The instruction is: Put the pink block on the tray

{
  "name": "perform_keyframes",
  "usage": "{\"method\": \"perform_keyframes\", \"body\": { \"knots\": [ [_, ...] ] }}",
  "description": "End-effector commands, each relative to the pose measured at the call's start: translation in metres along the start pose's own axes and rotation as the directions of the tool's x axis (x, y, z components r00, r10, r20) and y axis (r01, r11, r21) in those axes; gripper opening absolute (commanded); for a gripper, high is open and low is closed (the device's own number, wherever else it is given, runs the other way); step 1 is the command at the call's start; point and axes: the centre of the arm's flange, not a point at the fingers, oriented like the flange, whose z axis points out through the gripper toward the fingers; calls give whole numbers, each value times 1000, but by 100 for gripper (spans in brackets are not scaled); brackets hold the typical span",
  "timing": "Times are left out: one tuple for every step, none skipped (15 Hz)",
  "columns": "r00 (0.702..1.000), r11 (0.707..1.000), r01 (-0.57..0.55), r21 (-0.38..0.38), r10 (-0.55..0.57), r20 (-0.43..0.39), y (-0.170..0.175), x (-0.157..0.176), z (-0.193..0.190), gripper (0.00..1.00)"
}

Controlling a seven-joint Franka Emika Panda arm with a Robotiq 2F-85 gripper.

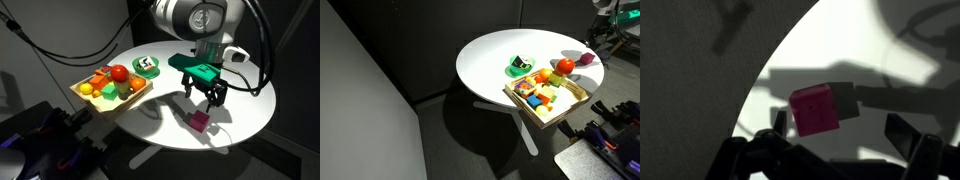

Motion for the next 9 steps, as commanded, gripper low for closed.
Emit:
{"method": "perform_keyframes", "body": {
  "knots": [
    [1000, 1000, -10, -2, 10, -1, 5, 17, 13, 100],
    [1000, 1000, -12, -4, 12, -1, 5, 19, 16, 100],
    [1000, 1000, -11, -6, 11, -2, 6, 21, 20, 100],
    [1000, 1000, -12, -11, 12, -6, 6, 24, 24, 100],
    [1000, 1000, -11, -15, 11, -11, 7, 27, 27, 100],
    [1000, 1000, -14, -20, 14, -14, 8, 29, 30, 100],
    [1000, 1000, -13, -22, 13, -18, 10, 31, 33, 100],
    [1000, 1000, -11, -23, 11, -19, 11, 33, 37, 100],
    [1000, 1000, -9, -25, 9, -23, 13, 35, 40, 100]
  ]
}}
